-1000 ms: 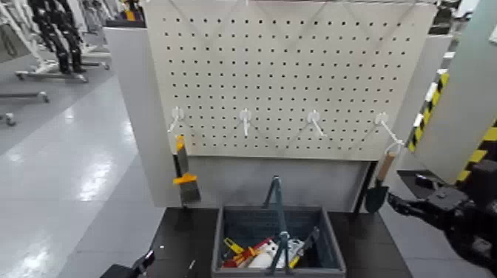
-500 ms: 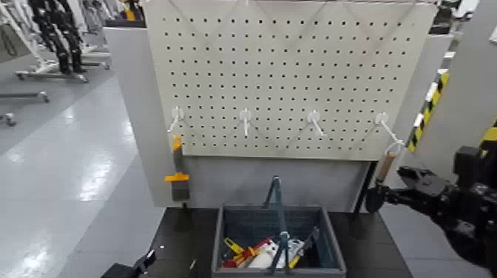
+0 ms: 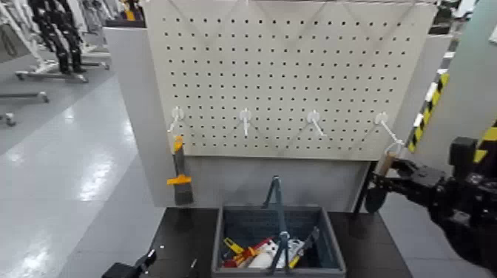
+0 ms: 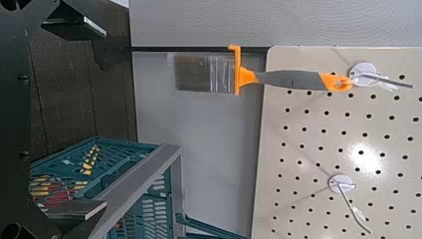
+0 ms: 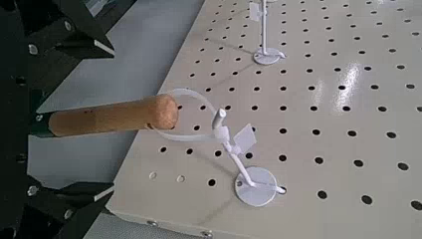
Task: Put the tool with the wooden handle into the crate.
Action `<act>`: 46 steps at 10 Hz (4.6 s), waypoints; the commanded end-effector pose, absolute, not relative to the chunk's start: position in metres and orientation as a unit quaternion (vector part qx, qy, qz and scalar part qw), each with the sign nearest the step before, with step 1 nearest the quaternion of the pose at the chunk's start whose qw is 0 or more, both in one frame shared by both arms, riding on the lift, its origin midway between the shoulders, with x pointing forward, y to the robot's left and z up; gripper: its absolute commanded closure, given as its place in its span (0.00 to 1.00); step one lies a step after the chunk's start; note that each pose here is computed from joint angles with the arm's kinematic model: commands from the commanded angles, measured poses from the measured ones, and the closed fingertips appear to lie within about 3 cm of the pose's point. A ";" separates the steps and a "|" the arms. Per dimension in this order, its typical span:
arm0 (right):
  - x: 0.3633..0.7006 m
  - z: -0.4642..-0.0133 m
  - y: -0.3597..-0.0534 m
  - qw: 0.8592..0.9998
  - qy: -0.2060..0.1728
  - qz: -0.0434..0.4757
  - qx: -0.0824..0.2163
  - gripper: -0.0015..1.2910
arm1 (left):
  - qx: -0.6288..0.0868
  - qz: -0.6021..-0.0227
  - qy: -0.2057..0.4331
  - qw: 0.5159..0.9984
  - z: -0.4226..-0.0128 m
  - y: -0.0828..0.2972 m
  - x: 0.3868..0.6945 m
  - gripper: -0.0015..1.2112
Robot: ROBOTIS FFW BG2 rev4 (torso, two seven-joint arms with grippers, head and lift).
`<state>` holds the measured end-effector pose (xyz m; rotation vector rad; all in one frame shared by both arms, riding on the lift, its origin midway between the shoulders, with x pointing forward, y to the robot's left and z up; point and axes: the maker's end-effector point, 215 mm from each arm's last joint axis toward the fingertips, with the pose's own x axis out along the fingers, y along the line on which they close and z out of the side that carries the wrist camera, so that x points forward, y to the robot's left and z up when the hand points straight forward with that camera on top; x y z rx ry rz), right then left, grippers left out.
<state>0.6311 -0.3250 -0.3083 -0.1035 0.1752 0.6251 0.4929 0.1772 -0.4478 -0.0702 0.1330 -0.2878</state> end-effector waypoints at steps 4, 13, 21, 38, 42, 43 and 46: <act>0.633 -0.308 -0.320 0.945 0.096 0.305 -0.066 0.87 | -0.036 -0.144 0.067 0.987 -0.448 0.178 0.493 0.09; 0.613 -0.288 -0.309 0.949 0.061 0.305 -0.052 0.90 | -0.036 -0.143 0.069 0.987 -0.450 0.180 0.492 0.09; 0.568 -0.247 -0.284 0.954 -0.001 0.300 -0.006 0.90 | -0.036 -0.144 0.070 0.986 -0.450 0.179 0.493 0.09; 0.565 -0.335 -0.158 0.903 -0.033 0.330 0.273 0.89 | -0.037 -0.148 0.070 0.986 -0.451 0.176 0.494 0.09; 0.564 -0.344 -0.136 0.897 -0.014 0.339 0.285 0.59 | -0.038 -0.149 0.068 0.986 -0.449 0.176 0.494 0.09; 0.564 -0.342 -0.137 0.897 -0.016 0.340 0.282 0.36 | -0.038 -0.149 0.068 0.986 -0.449 0.176 0.494 0.09; 0.566 -0.334 -0.150 0.903 -0.026 0.331 0.274 0.09 | -0.038 -0.148 0.069 0.986 -0.450 0.176 0.493 0.09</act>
